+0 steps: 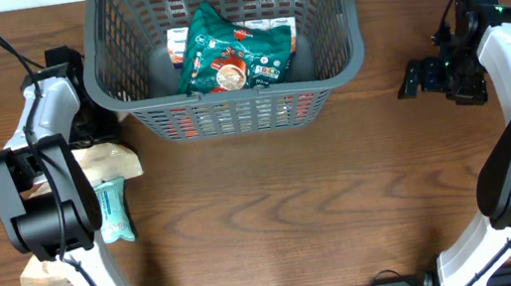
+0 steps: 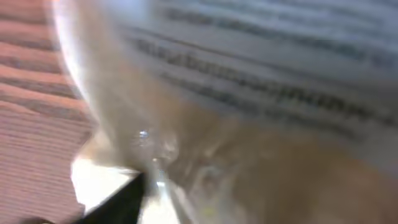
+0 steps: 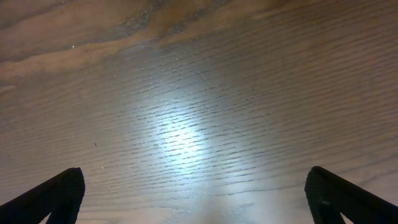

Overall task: Pack container
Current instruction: 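Reach the left gripper to the upper kraft pouch and grasp it, then lift the kraft pouch with the left gripper and drop it into the basket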

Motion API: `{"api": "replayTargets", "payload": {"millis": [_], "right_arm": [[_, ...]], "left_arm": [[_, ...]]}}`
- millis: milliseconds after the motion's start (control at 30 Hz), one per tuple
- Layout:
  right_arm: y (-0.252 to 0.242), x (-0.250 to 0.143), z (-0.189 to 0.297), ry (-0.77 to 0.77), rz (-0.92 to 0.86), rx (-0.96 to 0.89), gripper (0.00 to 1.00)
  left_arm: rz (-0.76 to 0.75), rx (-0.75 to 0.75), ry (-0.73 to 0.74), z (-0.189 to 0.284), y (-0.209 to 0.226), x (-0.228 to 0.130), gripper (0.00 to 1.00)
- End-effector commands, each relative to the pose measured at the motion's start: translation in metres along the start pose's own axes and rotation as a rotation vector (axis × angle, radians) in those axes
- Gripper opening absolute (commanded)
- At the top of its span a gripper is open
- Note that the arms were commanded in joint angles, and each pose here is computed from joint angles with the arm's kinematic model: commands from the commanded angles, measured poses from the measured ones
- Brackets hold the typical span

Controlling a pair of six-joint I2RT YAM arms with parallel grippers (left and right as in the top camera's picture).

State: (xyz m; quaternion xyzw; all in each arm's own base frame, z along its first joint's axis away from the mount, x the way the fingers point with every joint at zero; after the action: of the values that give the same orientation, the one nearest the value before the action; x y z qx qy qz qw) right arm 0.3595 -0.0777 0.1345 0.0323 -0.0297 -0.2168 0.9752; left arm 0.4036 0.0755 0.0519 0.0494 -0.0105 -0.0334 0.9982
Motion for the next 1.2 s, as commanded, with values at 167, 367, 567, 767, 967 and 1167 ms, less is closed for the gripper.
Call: {"api": "replayTargets", "payload": {"millis": [167, 367, 567, 767, 967, 1167], "right_arm": [[-0.002, -0.001, 0.0, -0.003, 0.013, -0.014, 0.99], [-0.002, -0.001, 0.0, -0.003, 0.013, -0.016, 0.99], [-0.002, -0.001, 0.0, -0.003, 0.02, -0.017, 0.99], [-0.002, -0.001, 0.0, -0.002, 0.02, -0.017, 0.99], [-0.002, -0.001, 0.0, -0.003, 0.024, -0.017, 0.99], [-0.002, -0.001, 0.0, -0.001, 0.024, -0.017, 0.99]], "left_arm": [[-0.008, 0.003, 0.074, -0.017, 0.001, -0.011, 0.06], [0.002, -0.001, 0.09, -0.011, 0.001, -0.016, 0.06], [0.021, 0.019, 0.005, 0.025, 0.006, -0.012, 0.06], [0.068, 0.06, -0.159, 0.09, 0.024, -0.014, 0.06], [0.135, 0.109, -0.328, 0.156, 0.043, -0.029, 0.06], [0.144, 0.104, -0.514, 0.22, 0.038, -0.048, 0.06]]}}
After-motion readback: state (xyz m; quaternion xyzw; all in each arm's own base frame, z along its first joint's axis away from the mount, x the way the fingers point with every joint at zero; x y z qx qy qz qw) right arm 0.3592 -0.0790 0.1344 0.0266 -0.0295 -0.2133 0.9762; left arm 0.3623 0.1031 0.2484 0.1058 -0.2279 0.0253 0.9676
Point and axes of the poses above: each gripper's point midway between its finger pads, its own z axis back along the fingers, its own y axis along the line the jaws close on, x = y × z, the point moved 5 cm from there along z, back along the fingers, and after that the axes turned 9 degrees about -z, right-handed, at the moved point
